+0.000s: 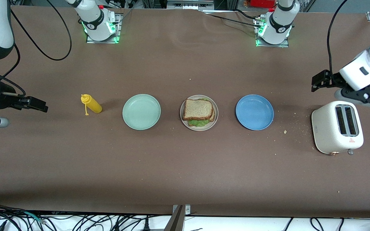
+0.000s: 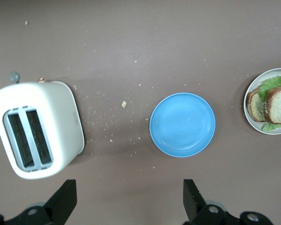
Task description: Make sandwich in beige plate with both arms
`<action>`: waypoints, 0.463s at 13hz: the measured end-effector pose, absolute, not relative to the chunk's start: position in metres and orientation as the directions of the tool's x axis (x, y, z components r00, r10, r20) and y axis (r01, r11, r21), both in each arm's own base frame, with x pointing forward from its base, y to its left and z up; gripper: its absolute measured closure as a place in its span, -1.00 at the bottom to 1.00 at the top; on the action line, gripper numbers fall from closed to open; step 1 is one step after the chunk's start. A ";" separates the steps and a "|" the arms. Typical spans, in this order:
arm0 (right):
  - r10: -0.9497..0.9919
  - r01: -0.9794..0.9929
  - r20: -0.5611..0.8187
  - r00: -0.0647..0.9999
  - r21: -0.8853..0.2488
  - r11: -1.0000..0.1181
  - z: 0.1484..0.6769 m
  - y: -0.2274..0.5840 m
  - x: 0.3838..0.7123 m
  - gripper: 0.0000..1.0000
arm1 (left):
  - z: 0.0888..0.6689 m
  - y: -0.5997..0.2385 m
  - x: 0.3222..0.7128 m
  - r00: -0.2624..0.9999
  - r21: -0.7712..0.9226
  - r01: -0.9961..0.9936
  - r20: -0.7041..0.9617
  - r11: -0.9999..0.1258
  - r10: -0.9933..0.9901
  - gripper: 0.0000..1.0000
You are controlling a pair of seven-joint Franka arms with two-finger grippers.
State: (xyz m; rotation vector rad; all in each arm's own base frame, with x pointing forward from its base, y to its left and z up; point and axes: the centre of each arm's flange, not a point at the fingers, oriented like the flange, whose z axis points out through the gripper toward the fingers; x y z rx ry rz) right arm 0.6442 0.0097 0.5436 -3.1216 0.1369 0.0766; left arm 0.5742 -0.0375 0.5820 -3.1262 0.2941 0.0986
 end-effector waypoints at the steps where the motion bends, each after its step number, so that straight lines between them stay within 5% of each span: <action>1: -0.087 -0.088 -0.050 0.995 -0.014 -0.996 0.544 0.010 0.644 -0.99 | 0.580 -0.035 0.570 0.984 0.005 -0.165 -0.069 -0.986 -0.164 -1.00; 6: -0.087 -0.088 -0.050 0.995 -0.014 -0.996 0.544 0.010 0.644 -0.99 | 0.576 -0.043 0.563 0.989 0.001 -0.118 -0.089 -0.993 -0.118 -1.00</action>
